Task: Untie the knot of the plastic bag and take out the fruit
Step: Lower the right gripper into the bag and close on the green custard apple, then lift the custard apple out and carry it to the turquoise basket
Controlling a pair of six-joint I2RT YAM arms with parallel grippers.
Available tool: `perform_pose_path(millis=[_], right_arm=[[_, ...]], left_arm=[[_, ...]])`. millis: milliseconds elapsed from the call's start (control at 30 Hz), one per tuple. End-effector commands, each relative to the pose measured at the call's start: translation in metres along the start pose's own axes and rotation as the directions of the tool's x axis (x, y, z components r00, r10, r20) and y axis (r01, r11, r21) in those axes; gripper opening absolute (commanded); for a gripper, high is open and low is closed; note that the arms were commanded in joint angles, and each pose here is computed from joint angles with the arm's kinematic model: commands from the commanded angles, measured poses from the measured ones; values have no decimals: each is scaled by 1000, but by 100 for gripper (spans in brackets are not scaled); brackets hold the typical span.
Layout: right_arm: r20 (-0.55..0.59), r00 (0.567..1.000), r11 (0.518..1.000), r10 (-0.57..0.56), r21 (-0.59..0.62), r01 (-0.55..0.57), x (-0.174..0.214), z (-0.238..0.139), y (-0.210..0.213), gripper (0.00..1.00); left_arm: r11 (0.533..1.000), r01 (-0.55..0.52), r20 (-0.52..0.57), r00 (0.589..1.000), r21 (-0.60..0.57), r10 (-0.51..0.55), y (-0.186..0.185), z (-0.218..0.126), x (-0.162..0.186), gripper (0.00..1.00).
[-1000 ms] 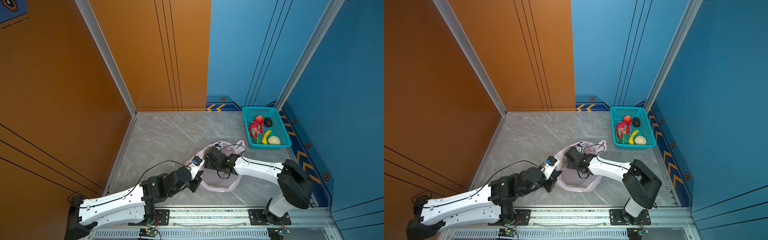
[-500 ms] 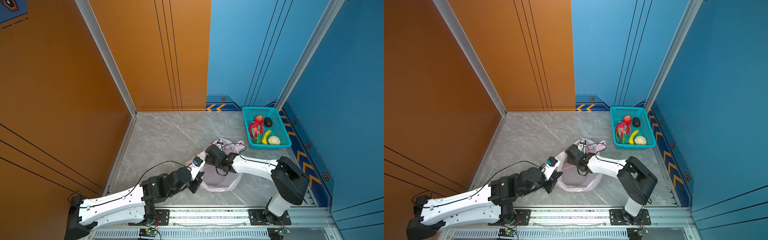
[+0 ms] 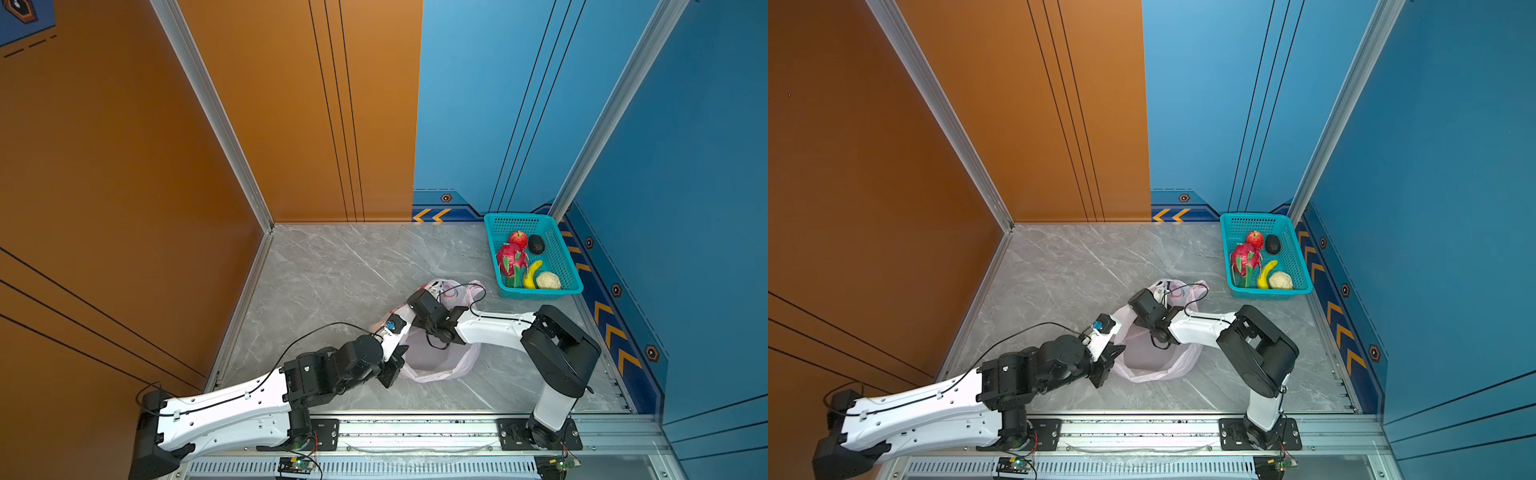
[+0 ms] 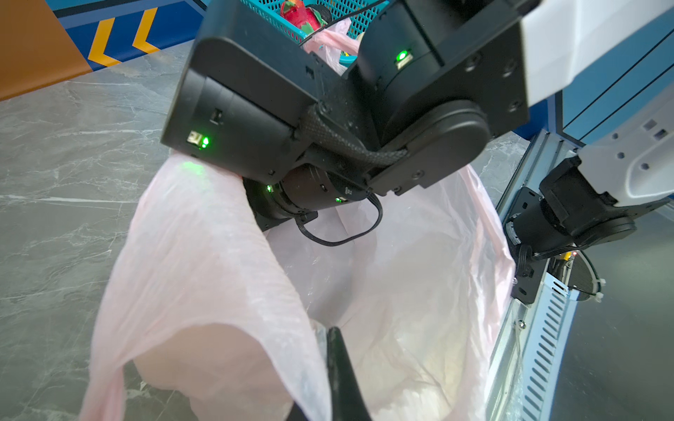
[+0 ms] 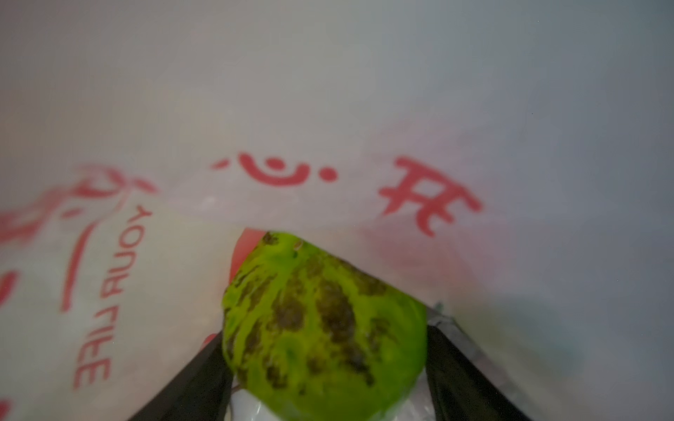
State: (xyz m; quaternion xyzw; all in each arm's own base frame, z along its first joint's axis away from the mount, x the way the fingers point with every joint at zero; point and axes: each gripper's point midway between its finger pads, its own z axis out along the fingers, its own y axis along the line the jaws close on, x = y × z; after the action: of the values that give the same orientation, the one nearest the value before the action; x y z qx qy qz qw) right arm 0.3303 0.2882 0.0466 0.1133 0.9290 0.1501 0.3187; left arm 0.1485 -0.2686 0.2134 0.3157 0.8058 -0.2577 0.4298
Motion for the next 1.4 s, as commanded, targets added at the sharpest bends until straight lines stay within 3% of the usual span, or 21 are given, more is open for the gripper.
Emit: perform_pose_path(millis=[0, 233, 333, 700, 1367], right_arm=[[63, 998, 1000, 24, 8, -25, -16, 3, 3, 73], [63, 998, 1000, 3, 22, -4, -15, 1, -2, 52], [51, 999, 1000, -3, 15, 2, -12, -1, -2, 47], [-10, 998, 998, -54, -39, 53, 6, -32, 9, 44], [-68, 983, 979, -173, -122, 164, 37, -130, 20, 44]], left_arm=[[1000, 10, -5, 1000, 24, -10, -5, -6, 0, 0], [1000, 11, -2, 1000, 14, -11, -3, -7, 0, 0], [1000, 9, -3, 1000, 12, -9, -3, -7, 0, 0], [999, 1, 19, 1000, -35, -1, 4, -7, -5, 0], [998, -13, 34, 999, -60, 15, 10, -7, -7, 0]])
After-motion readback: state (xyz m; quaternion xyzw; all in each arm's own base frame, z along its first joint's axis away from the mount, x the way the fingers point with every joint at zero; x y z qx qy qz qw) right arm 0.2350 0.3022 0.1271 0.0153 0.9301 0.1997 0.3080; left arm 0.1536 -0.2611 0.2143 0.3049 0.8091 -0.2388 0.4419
